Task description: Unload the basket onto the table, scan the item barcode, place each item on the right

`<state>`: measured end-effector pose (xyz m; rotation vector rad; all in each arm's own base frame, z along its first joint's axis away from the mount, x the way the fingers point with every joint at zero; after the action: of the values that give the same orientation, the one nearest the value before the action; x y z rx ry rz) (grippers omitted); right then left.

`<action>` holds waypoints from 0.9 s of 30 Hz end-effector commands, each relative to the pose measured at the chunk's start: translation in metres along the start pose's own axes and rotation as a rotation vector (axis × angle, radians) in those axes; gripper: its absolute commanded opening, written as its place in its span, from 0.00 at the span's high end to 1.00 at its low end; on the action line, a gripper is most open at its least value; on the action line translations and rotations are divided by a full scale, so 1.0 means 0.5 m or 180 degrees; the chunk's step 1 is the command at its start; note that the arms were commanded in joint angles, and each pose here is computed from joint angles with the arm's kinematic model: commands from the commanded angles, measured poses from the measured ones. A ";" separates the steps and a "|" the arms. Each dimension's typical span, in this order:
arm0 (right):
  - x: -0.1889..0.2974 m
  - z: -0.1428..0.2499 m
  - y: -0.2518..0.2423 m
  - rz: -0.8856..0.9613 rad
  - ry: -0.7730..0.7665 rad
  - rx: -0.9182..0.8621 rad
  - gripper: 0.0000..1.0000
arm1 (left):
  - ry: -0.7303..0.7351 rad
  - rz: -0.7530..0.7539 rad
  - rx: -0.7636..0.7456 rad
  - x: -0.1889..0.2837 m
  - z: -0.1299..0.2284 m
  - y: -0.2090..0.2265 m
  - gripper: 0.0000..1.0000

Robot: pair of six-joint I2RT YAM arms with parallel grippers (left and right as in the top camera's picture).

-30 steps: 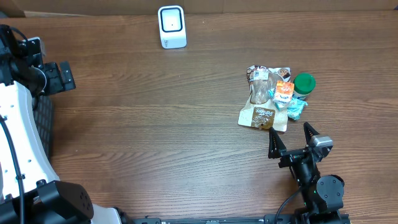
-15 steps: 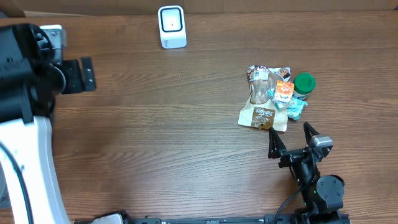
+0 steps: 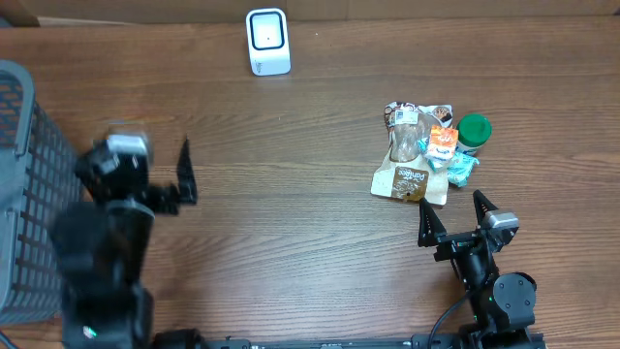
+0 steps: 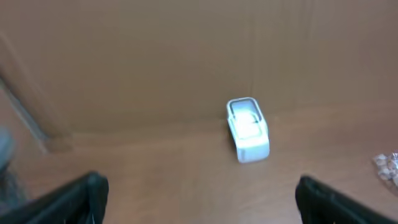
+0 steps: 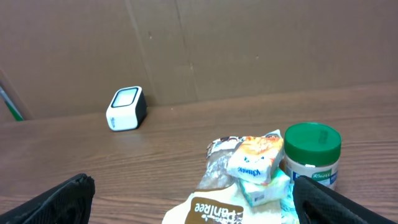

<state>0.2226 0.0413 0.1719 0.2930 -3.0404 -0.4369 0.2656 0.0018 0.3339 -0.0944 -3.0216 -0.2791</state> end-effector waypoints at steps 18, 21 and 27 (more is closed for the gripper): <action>0.000 0.002 -0.004 0.0023 -0.0025 0.0014 0.00 | -0.0335 0.0075 -0.0192 0.042 0.321 -0.085 0.00; 0.000 0.002 -0.004 0.0023 -0.0025 0.0014 0.00 | -0.0184 0.0102 -0.0129 0.040 0.342 -0.089 0.00; 0.000 0.002 -0.004 0.0022 -0.0024 0.0014 0.00 | -0.0187 0.0100 -0.0132 0.040 0.342 -0.088 0.00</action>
<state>0.2225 0.0413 0.1722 0.2935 -3.0418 -0.4373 0.2260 -0.0059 0.1611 -0.1348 -3.0633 -0.3279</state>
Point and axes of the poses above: each gripper's point midway between its finger pads, its own x axis back along the fingers, its own y axis along the line the jaws close on, z = x × y, the point moved 2 cm from there along x, back along the fingers, and after that the axes turned 5 degrees about -x, right-handed, at the moved point
